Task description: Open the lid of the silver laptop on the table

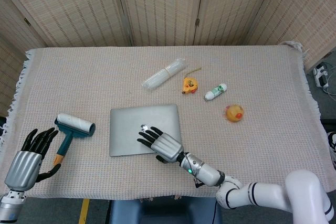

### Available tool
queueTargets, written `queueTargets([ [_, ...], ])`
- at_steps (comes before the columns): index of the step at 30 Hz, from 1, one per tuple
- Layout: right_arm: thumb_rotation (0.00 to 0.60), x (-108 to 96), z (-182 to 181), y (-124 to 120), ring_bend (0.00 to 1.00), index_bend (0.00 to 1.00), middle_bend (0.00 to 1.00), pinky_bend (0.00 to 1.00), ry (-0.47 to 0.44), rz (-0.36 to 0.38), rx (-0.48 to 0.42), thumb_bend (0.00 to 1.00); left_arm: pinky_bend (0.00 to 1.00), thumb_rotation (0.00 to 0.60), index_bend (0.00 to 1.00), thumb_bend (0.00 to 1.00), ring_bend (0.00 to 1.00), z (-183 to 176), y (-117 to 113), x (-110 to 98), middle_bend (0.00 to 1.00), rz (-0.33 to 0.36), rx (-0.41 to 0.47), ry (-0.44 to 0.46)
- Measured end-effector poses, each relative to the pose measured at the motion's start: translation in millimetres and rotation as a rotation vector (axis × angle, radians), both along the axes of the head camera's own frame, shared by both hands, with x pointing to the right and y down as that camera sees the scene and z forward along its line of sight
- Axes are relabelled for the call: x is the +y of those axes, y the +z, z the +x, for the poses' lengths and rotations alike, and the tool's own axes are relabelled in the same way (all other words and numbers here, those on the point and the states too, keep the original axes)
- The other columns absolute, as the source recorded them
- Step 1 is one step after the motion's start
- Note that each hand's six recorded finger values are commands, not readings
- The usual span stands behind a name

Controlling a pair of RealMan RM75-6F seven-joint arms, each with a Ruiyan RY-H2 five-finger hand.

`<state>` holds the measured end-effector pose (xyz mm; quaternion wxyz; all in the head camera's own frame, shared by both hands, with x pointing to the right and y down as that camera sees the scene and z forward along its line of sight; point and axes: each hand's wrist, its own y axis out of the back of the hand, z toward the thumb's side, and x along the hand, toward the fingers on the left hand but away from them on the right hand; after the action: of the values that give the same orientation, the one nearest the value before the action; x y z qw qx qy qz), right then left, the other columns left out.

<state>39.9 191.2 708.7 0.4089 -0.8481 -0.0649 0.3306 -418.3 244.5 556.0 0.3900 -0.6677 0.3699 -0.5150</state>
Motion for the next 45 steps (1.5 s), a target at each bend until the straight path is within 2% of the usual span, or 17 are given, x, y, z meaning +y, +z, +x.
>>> queueTargets([
  [6,0.600,2.6,-24.8,12.0,0.00,0.00,0.00,0.00,-0.040,0.012,0.015,0.43,0.04,0.600,0.06,0.26,0.15,-2.6,0.9,-1.2,0.10,-0.001,0.003,-0.016],
  [18,0.600,1.8,-51.2,29.7,0.00,0.00,0.00,0.00,-0.065,0.033,0.033,0.43,0.04,0.600,0.06,0.26,0.15,-5.5,3.8,-3.1,0.10,-0.007,0.002,-0.025],
  [45,0.600,-8.2,-61.1,34.2,0.00,0.00,0.00,0.00,-0.078,0.094,0.061,0.43,0.04,0.600,0.06,0.26,0.15,-10.3,6.5,-3.6,0.10,-0.008,0.004,-0.041],
])
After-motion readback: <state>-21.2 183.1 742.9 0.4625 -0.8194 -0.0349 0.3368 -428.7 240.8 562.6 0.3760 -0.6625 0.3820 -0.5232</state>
